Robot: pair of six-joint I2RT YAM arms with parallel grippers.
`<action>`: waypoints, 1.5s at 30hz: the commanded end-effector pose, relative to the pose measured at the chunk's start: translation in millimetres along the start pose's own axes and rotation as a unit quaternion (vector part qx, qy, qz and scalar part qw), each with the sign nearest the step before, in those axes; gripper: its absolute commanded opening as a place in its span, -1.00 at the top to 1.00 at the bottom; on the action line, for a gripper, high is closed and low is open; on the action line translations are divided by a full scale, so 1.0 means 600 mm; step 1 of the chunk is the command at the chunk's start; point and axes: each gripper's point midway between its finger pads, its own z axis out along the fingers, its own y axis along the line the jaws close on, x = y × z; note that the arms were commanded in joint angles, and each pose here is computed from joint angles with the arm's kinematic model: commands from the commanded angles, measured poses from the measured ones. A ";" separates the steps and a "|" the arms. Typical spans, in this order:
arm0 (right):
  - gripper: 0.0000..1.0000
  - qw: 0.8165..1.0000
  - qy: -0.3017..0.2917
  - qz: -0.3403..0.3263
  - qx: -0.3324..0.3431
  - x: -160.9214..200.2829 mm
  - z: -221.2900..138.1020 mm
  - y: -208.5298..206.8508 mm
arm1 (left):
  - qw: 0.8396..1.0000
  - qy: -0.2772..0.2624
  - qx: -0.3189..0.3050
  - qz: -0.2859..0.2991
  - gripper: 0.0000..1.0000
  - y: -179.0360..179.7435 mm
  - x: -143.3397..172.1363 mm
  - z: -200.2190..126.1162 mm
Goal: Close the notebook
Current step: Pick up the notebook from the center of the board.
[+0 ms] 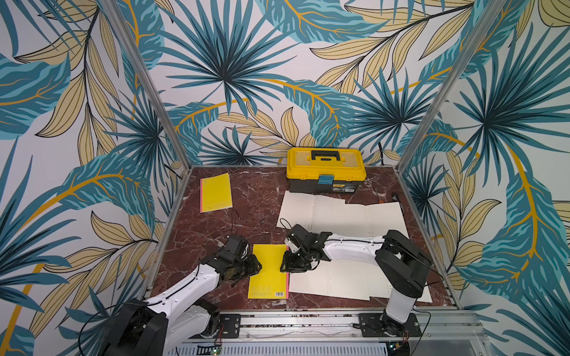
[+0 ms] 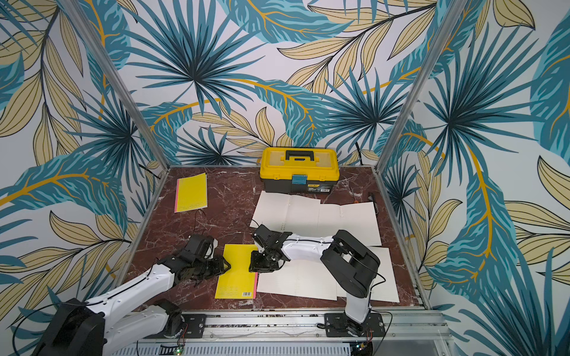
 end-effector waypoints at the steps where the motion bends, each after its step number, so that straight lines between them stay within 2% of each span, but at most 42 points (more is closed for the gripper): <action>1: 0.17 1.000 0.000 0.004 -0.006 0.001 0.012 0.007 | 1.000 0.003 -0.016 -0.007 0.19 0.017 0.008 0.009; 10: 0.18 0.998 -0.014 -0.023 -0.057 0.010 -0.009 0.070 | 1.000 0.000 -0.013 -0.018 0.21 0.019 0.009 0.013; 15: 0.18 0.998 -0.016 -0.021 -0.050 0.026 -0.008 0.072 | 1.000 -0.002 -0.010 -0.020 0.21 0.019 0.010 0.014; 23: 0.19 0.998 -0.026 -0.010 -0.060 0.016 0.004 0.079 | 1.000 -0.001 -0.005 -0.023 0.22 0.019 0.014 0.014; 32: 0.38 0.997 -0.058 -0.004 -0.055 -0.010 0.003 0.085 | 1.000 -0.002 0.003 -0.020 0.22 0.016 0.018 0.010; 45: 0.46 0.992 -0.078 -0.004 -0.102 -0.030 0.013 0.115 | 1.000 0.002 0.015 -0.021 0.22 0.014 0.022 0.014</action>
